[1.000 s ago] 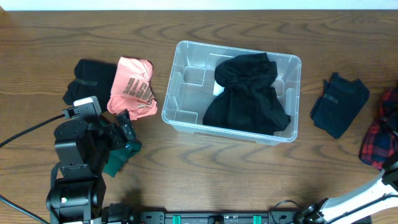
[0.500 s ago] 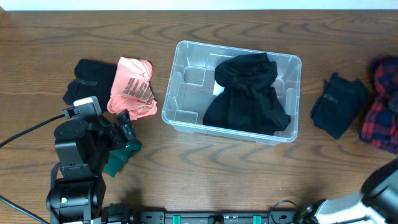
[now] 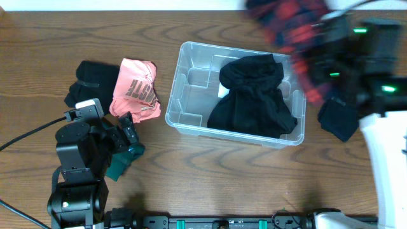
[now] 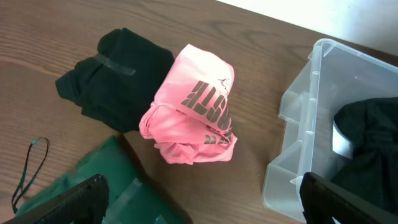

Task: Pack container
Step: 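Lift the red plaid shirt with the right gripper into the box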

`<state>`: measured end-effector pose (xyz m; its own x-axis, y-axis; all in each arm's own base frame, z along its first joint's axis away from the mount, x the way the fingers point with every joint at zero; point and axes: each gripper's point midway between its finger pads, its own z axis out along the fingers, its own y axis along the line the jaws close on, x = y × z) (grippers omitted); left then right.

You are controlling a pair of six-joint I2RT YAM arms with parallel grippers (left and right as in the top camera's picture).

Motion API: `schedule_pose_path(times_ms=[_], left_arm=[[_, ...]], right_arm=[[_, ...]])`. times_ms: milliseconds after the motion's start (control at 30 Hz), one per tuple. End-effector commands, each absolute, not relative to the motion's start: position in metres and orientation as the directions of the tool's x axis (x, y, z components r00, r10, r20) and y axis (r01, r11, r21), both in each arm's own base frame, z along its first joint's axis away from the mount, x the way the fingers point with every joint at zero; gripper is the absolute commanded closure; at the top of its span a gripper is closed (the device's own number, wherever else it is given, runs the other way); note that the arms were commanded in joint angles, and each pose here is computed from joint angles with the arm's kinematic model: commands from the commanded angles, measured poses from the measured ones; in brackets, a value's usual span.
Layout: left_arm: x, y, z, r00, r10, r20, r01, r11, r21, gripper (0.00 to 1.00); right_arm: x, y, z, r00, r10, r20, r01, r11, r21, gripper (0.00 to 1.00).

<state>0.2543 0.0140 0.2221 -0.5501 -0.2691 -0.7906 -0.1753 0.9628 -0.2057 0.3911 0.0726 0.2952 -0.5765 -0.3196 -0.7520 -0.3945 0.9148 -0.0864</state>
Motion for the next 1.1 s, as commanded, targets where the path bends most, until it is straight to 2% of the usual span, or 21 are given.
schedule_pose_path(times_ms=[0,267,400,567,667,700,733,767,800,933,967,1000,1067], left_arm=[[0.255,0.013,0.231,-0.536,-0.261,-0.803,-0.162,0.965,-0.206,0.02],[0.255,0.013,0.232,-0.536,-0.261,-0.803,-0.161,0.965,-0.206,0.02],[0.255,0.013,0.232,-0.536,-0.261,-0.803,-0.161,0.965,-0.206,0.02],[0.255,0.013,0.232,-0.536,-0.261,-0.803,-0.161,0.965,-0.206,0.02],[0.255,0.013,0.232,-0.536,-0.261,-0.803,-0.162,0.965,-0.206,0.02],[0.255,0.013,0.232,-0.536,-0.261,-0.803,-0.162,0.965,-0.206,0.02],[0.255,0.013,0.232,-0.536,-0.261,-0.803,-0.162,0.965,-0.206,0.02],[0.255,0.013,0.232,-0.536,-0.261,-0.803,-0.162,0.965,-0.206,0.02],[0.255,0.013,0.232,-0.536,-0.261,-0.803,-0.161,0.965,-0.206,0.02],[0.255,0.013,0.232,-0.535,-0.261,-0.803,-0.161,0.965,-0.206,0.02],[0.255,0.013,0.232,-0.535,-0.261,-0.803,-0.161,0.965,-0.206,0.02],[0.255,0.013,0.232,-0.535,-0.261,-0.803,-0.161,0.965,-0.206,0.02],[0.255,0.013,0.232,-0.535,-0.261,-0.803,-0.161,0.965,-0.206,0.02]], right_arm=[[0.390,0.132,0.279,-0.487,-0.509,-0.710,-0.570,0.801,-0.183,0.99],[0.386,0.201,0.184,-0.533,-0.666,-0.522,-0.714,0.685,-0.145,0.99],[0.387,0.203,0.135,-0.570,-0.707,-0.419,-0.742,0.662,-0.108,0.99],[0.372,0.197,0.089,-0.534,-0.802,-0.269,-0.818,0.570,-0.074,0.99],[0.368,0.193,0.073,-0.532,-0.818,-0.218,-0.830,0.555,-0.057,0.98],[0.368,0.193,0.072,-0.533,-0.819,-0.213,-0.829,0.555,-0.061,0.84],[0.370,0.192,0.072,-0.533,-0.819,-0.215,-0.827,0.557,-0.071,0.59],[0.373,0.192,0.076,-0.534,-0.815,-0.223,-0.823,0.562,-0.082,0.49],[0.376,0.192,0.082,-0.540,-0.808,-0.235,-0.815,0.572,-0.094,0.45],[0.395,0.196,0.132,-0.562,-0.756,-0.337,-0.758,0.633,-0.156,0.39],[0.400,0.199,0.149,-0.550,-0.744,-0.379,-0.748,0.641,-0.173,0.21],[0.405,0.201,0.165,-0.545,-0.725,-0.422,-0.731,0.657,-0.185,0.11],[0.413,0.207,0.192,-0.519,-0.691,-0.503,-0.707,0.678,-0.202,0.10]])
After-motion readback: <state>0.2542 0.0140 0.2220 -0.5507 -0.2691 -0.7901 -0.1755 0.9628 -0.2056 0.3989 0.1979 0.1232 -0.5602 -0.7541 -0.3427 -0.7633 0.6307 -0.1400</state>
